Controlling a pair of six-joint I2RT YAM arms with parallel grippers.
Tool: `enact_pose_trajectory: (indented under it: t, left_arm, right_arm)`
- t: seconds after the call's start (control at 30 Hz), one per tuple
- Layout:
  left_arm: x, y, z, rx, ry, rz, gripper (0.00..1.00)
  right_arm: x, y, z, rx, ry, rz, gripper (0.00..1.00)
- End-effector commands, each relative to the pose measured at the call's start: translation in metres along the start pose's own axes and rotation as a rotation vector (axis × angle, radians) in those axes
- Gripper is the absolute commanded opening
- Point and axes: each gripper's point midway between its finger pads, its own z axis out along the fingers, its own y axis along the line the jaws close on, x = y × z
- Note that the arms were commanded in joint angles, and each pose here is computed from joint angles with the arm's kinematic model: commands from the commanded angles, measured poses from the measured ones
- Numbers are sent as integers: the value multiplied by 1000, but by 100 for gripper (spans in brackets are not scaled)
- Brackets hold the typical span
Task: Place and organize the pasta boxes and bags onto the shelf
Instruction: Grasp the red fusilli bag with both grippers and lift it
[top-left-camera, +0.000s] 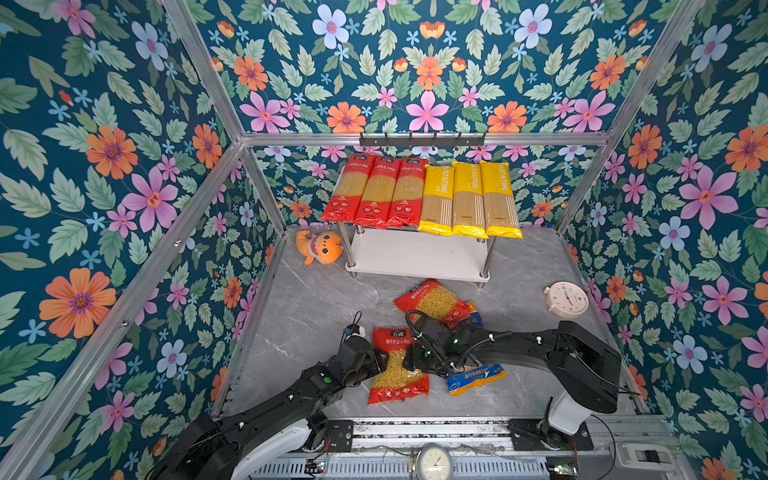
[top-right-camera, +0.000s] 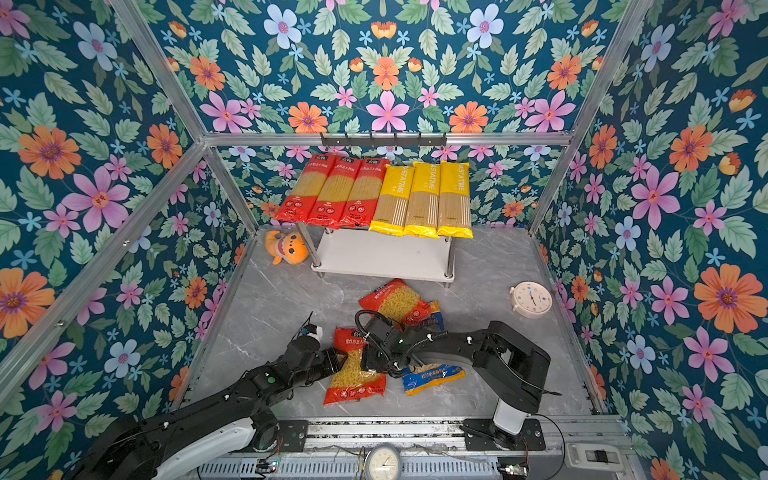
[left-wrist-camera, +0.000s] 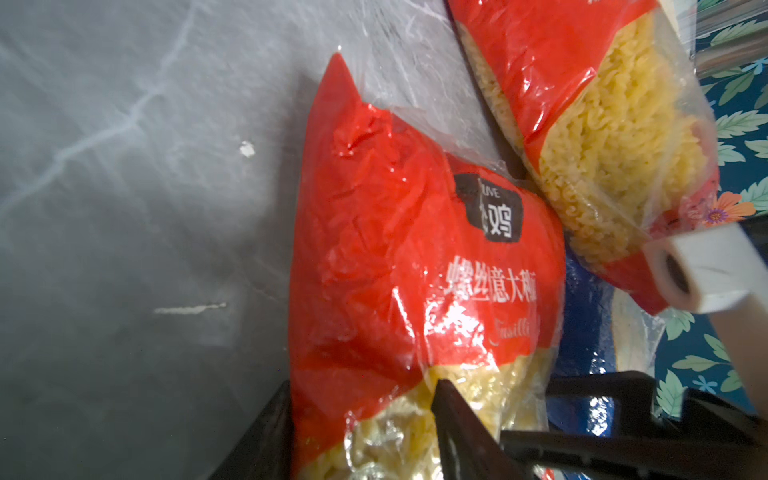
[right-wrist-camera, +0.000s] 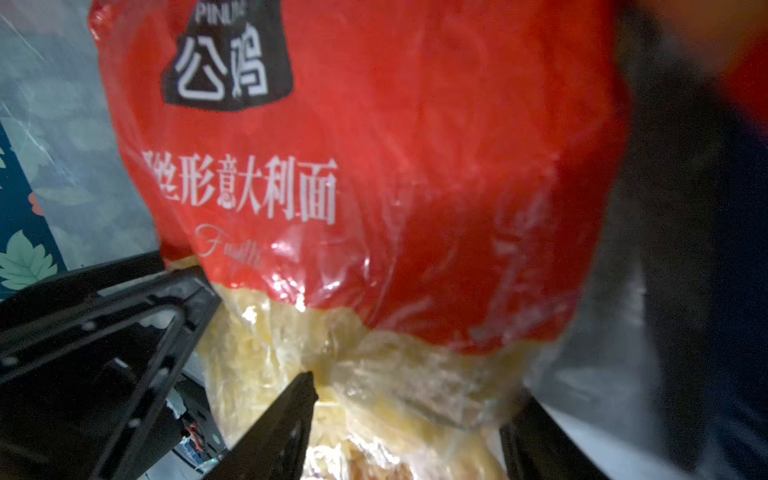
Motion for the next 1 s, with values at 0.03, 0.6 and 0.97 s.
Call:
enact_pose_trajectory:
  t: [0.03,0.6,0.97]
  left_arm:
    - [-2,-9,0,37,-2,9,51]
    - [-13,-28,-12,89,-33,15,27]
    - [-42,-46,-41,103,-148,10,14]
  right_arm:
    - [-3,20,1,-87,0,-9,67]
    - [-9,78,-14,-333,-10,-113,29]
    - [-24,117,-63,-471,-127,-209,7]
